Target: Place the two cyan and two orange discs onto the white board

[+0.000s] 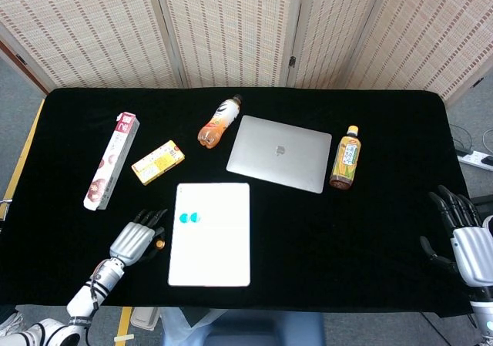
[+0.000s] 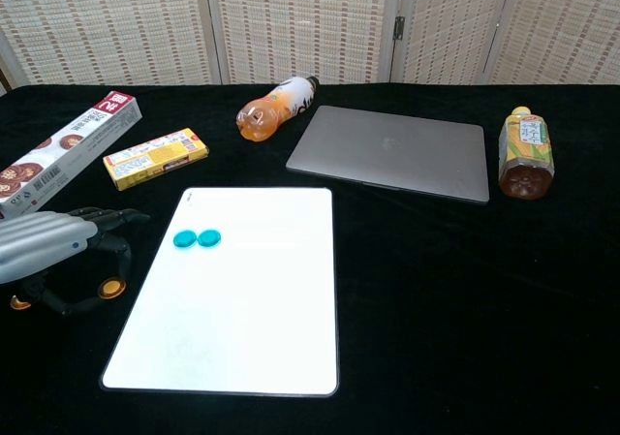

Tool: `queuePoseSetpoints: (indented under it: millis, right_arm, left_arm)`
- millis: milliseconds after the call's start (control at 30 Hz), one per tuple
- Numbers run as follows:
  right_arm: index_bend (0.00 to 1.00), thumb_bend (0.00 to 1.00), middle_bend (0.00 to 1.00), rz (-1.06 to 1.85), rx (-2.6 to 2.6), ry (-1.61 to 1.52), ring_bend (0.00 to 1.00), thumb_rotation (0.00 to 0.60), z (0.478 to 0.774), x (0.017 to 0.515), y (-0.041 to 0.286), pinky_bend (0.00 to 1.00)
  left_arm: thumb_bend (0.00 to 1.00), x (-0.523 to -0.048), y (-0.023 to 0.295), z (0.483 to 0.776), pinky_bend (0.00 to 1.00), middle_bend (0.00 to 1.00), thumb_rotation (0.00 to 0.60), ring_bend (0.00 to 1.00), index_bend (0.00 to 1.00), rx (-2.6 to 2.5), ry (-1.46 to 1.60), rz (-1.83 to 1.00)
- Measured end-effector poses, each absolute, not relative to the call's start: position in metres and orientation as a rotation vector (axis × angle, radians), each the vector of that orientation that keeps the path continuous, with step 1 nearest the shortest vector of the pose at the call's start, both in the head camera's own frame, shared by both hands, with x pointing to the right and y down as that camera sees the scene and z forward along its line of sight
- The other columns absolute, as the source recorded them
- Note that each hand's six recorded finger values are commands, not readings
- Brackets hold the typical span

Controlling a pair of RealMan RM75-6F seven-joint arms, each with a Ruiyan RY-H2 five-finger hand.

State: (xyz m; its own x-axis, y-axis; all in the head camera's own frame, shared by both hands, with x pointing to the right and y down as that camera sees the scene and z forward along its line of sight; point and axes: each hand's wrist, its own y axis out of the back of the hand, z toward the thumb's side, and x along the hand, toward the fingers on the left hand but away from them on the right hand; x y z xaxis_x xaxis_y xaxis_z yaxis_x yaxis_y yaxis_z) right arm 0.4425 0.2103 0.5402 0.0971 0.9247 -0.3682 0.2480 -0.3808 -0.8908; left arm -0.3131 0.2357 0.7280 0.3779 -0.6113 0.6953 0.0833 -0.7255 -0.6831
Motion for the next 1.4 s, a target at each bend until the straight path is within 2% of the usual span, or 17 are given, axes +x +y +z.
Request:
queuePoseSetpoints:
  millis: [167,500,833,1067,1400]
  right_arm:
    - [0.00,0.43,0.00,1.316,-1.722,-1.159,0.00,0.600,0.540,0.443,0.210,0.00]
    - [0.00,0.43,0.00,1.315,-1.719,-1.159,0.00,0.600,0.540,0.442,0.210,0.00]
    - [0.00,0.43,0.00,1.320,-1.717,-1.167,0.00,0.600,0.539,0.445,0.212,0.00]
    - [0.00,0.43,0.00,1.325,-1.715,-1.172,0.00,0.600,0.539,0.448,0.214,0.00]
    - [0.00,0.43,0.00,1.322,-1.717,-1.169,0.00,0.600,0.540,0.448,0.213,0.00]
  left_arm:
    - [0.41,-0.313,0.235,0.728,0.00,0.03,0.600,0.00,0.50,-2.002,0.460,-1.382]
    - [0.42,-0.309,0.225,0.720,0.00,0.03,0.600,0.00,0.50,-2.014,0.506,-1.356]
    - [0.42,-0.271,0.204,0.710,0.00,0.03,0.600,0.00,0.50,-2.068,0.511,-1.259]
    - [0.42,-0.254,0.206,0.715,0.00,0.03,0.600,0.00,0.49,-2.077,0.457,-1.252]
    - [0.41,-0.260,0.214,0.719,0.00,0.03,0.600,0.00,0.48,-2.067,0.427,-1.293]
